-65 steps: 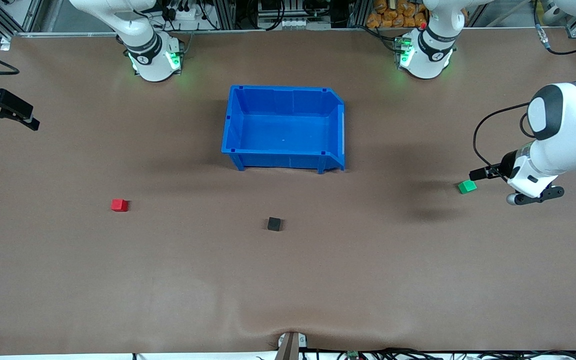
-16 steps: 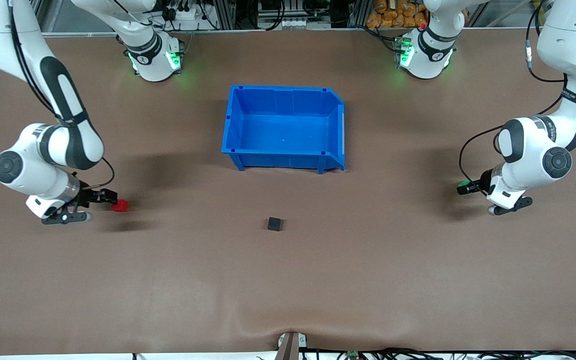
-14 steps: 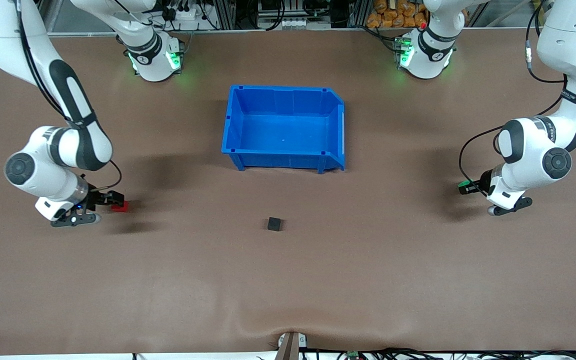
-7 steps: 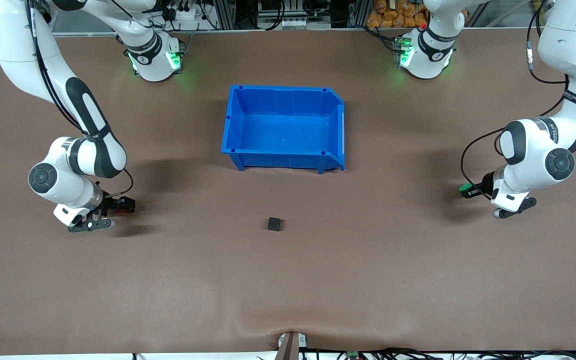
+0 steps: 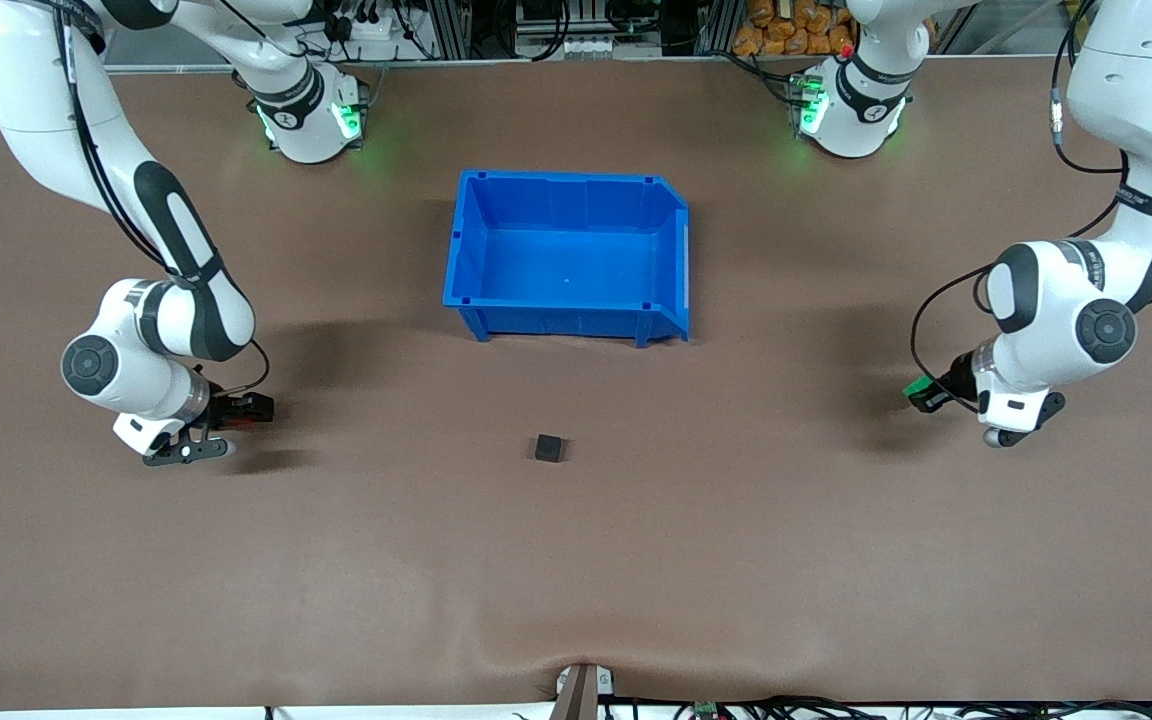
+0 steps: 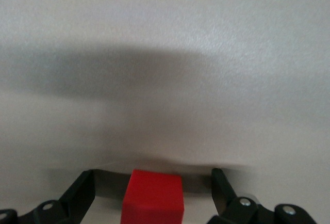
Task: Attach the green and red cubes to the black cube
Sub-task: 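Grasp the green cube with the left gripper and lift both cubes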
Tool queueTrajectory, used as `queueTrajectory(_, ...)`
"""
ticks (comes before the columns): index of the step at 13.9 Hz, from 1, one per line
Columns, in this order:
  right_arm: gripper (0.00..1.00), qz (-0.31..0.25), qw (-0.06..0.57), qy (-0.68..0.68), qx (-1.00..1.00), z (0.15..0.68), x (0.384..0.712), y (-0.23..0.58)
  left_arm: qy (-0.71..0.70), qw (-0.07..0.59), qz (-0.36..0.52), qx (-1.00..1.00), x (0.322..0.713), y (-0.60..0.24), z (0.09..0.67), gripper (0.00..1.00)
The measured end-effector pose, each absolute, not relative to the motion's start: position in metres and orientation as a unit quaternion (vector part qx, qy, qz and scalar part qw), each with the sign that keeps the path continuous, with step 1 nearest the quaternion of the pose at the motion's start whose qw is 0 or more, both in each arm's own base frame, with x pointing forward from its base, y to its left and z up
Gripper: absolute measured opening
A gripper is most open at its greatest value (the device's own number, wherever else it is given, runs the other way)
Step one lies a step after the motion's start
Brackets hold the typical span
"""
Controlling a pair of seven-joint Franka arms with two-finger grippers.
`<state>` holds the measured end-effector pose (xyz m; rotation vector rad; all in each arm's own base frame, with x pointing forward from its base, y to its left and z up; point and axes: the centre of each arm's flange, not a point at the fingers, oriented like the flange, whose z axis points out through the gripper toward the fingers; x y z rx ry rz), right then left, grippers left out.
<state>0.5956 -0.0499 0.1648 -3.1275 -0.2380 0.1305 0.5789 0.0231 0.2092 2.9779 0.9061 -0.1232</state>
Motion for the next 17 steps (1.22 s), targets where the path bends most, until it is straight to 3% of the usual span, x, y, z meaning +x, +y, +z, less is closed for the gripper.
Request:
queueTrajectory(6, 1.0, 0.06, 0.006, -0.074, -0.995, 0.171, 0.593, -0.05, 0.327, 0.023, -0.053, 0.943, 0.598, -0.041, 0.244, 0.4)
queueTrajectory(9, 0.86, 0.077, 0.009, -0.074, -0.994, 0.171, 0.59, -0.049, 0.344, 0.021, -0.058, 0.937, 0.598, -0.058, 0.257, 0.4)
queueTrajectory(13, 0.41, 0.08, 0.01, -0.074, -0.994, 0.175, 0.591, -0.05, 0.36, 0.016, -0.06, 0.931, 0.596, -0.068, 0.273, 0.4)
queueTrajectory(17, 0.41, 0.057, 0.008, -0.099, -0.993, 0.192, 0.608, -0.052, 0.414, 0.018, -0.052, 0.908, 0.604, -0.082, 0.287, 0.4)
